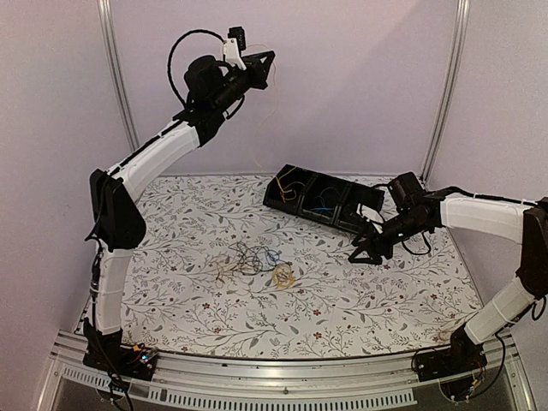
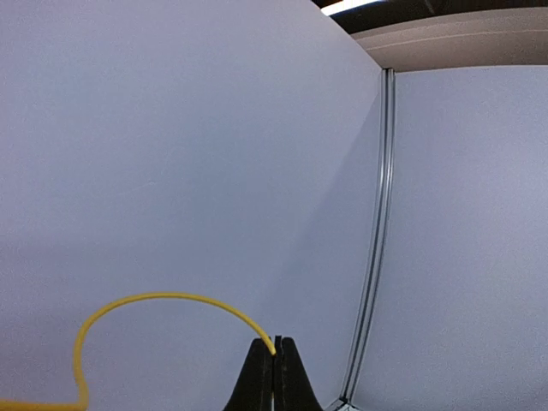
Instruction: Untangle the cables
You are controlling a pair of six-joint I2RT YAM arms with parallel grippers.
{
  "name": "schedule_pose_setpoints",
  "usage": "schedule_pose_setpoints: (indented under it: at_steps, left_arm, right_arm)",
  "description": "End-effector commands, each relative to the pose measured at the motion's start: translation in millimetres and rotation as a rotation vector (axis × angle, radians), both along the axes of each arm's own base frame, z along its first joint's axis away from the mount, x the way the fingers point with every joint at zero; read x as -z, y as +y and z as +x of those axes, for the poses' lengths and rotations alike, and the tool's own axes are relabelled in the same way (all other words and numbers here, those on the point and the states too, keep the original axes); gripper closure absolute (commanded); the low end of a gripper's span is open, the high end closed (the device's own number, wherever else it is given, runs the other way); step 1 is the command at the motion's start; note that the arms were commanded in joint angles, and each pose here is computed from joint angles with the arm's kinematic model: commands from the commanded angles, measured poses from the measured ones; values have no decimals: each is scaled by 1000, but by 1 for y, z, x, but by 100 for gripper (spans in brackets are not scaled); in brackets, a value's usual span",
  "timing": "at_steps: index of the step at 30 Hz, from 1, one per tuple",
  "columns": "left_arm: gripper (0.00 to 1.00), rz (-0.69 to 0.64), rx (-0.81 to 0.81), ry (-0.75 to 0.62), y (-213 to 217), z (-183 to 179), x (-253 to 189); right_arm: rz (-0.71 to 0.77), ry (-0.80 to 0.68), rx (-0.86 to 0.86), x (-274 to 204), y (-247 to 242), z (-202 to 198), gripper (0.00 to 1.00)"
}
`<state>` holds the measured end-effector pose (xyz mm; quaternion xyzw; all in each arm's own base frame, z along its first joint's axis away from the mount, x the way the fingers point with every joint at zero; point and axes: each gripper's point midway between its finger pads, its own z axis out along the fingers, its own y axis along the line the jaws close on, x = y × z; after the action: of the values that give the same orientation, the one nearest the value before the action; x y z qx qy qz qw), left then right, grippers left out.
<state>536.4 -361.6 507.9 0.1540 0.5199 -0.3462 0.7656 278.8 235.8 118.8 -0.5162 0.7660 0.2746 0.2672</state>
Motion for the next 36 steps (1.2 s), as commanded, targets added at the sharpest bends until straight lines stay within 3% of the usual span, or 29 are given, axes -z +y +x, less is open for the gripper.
schedule_pose_setpoints:
  at_steps: [1,8,20,31,36]
  left_arm:
    - [100,-57,-3,-51,16,-10,-30]
    - [100,-51,-14,-48,11,5,-8]
    - [100,-12,-12,97,-10,57,98]
    - [100,9,85,256,-36,70,188]
    - [100,-1,197,239,-61,62,201]
  right_arm:
    - [16,-8,6,-4,1,3,34]
    - [15,-6,9,-2,0,4,34]
    - [8,-1,19,4,-4,4,34]
    - [11,18,18,12,-5,3,34]
    - [4,35,22,21,-7,1,34]
